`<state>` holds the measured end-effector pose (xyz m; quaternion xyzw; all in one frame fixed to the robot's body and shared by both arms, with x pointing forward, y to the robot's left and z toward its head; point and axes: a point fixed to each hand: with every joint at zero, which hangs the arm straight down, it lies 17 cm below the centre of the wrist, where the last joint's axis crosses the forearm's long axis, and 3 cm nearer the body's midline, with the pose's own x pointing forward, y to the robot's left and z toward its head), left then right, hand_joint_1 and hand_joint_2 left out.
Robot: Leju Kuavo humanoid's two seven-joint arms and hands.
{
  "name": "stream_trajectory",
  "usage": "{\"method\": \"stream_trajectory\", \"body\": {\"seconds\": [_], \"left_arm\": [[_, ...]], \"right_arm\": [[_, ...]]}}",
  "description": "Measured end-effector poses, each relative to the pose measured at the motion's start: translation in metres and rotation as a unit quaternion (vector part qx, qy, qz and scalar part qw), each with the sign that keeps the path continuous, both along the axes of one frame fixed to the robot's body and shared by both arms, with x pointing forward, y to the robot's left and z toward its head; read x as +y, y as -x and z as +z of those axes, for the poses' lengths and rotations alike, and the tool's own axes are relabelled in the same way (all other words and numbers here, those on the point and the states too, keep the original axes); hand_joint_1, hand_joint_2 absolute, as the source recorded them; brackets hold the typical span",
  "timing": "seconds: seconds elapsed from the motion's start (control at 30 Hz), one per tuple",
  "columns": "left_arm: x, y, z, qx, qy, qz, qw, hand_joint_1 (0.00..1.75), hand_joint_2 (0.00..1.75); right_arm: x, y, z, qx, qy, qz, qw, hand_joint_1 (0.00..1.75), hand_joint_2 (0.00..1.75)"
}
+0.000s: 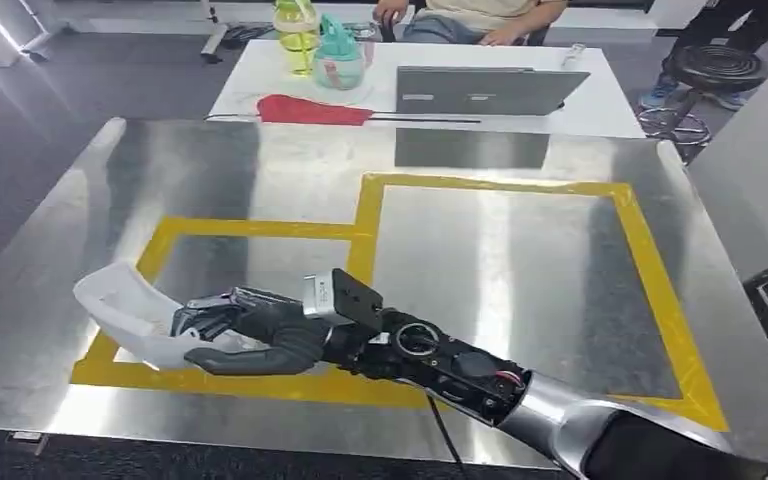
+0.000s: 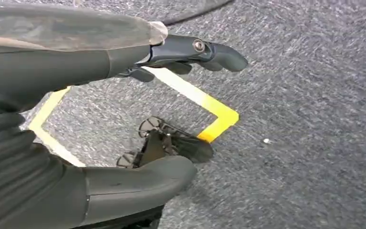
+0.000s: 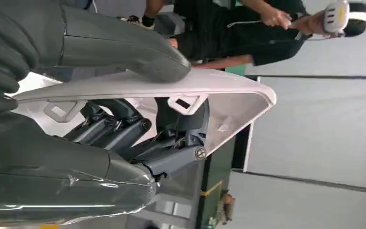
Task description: Take the parts from the cabinet and place them on the table.
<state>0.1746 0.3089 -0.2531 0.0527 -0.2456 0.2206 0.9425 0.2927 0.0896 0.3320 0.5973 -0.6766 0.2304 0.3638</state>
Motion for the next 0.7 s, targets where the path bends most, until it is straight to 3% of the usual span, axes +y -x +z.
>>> {"method": "stream_trajectory", "body": {"seconds": [0.7], "left_arm": [[0.0016,-0.0011,0.0002,0.001,-0.001,-0.002,1.000,0.00,1.75]], "right_arm": [[0.0027,0.0032,-0.0009,-0.001,0.004,0.005,1.000,1.75,1.75]]}}
